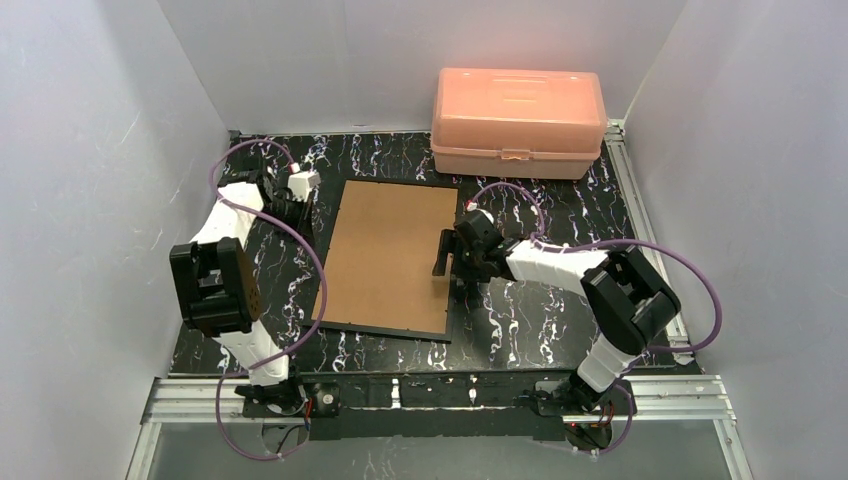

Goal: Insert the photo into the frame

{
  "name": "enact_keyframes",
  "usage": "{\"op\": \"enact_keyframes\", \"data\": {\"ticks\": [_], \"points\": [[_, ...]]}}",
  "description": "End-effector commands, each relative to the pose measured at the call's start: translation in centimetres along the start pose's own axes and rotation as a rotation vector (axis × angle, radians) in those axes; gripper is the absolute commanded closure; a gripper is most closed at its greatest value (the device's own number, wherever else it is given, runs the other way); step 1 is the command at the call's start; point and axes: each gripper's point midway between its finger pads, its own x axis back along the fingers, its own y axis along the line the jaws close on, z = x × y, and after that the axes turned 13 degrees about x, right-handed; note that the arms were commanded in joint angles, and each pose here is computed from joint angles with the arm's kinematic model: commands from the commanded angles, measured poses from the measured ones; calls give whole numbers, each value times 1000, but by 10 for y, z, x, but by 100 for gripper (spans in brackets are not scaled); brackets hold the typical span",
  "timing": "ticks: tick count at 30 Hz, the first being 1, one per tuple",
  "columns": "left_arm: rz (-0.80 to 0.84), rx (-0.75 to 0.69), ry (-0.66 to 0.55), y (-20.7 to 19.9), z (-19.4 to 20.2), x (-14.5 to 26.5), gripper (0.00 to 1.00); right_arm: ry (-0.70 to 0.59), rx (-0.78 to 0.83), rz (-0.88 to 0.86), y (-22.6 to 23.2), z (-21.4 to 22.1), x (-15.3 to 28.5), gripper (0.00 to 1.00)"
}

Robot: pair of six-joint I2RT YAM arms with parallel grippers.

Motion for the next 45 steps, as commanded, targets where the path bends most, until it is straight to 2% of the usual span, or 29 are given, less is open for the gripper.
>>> {"op": "enact_keyframes", "data": {"ticks": [1,4,6,7,8,13,17,22,29,31,34,38,41,45], "points": [[34,6,-13,-20,1,18,100,-143,144,8,2,-22,30,10],[26,9,-3,-18,6,17,100,-243,263,-29,11,-35,56,2],[34,40,24,-15,13,10,98,-250,301,7,6,-34,62,1],[30,59,45,-12,17,5,87,-228,301,25,2,-31,60,1],[23,86,63,-8,21,-2,81,-203,303,31,-1,-27,56,1],[-43,124,99,19,22,-27,59,-153,257,-15,8,-18,40,2],[-80,115,105,33,16,-36,51,-194,282,-63,20,-16,45,2],[-52,137,131,33,21,-48,50,-230,395,-60,31,-11,54,2],[-10,163,169,25,34,-63,56,-352,796,-71,90,13,77,1],[-6,172,179,24,35,-67,61,-365,905,-89,109,30,75,1],[-12,176,196,23,40,-72,74,-408,1023,-114,134,45,72,1],[-36,189,177,22,41,-70,90,-486,1220,-67,162,67,66,1],[-40,193,147,16,37,-60,96,-527,1325,-24,177,79,59,1],[-34,194,111,6,29,-45,99,-578,1436,21,193,92,51,1]]}}
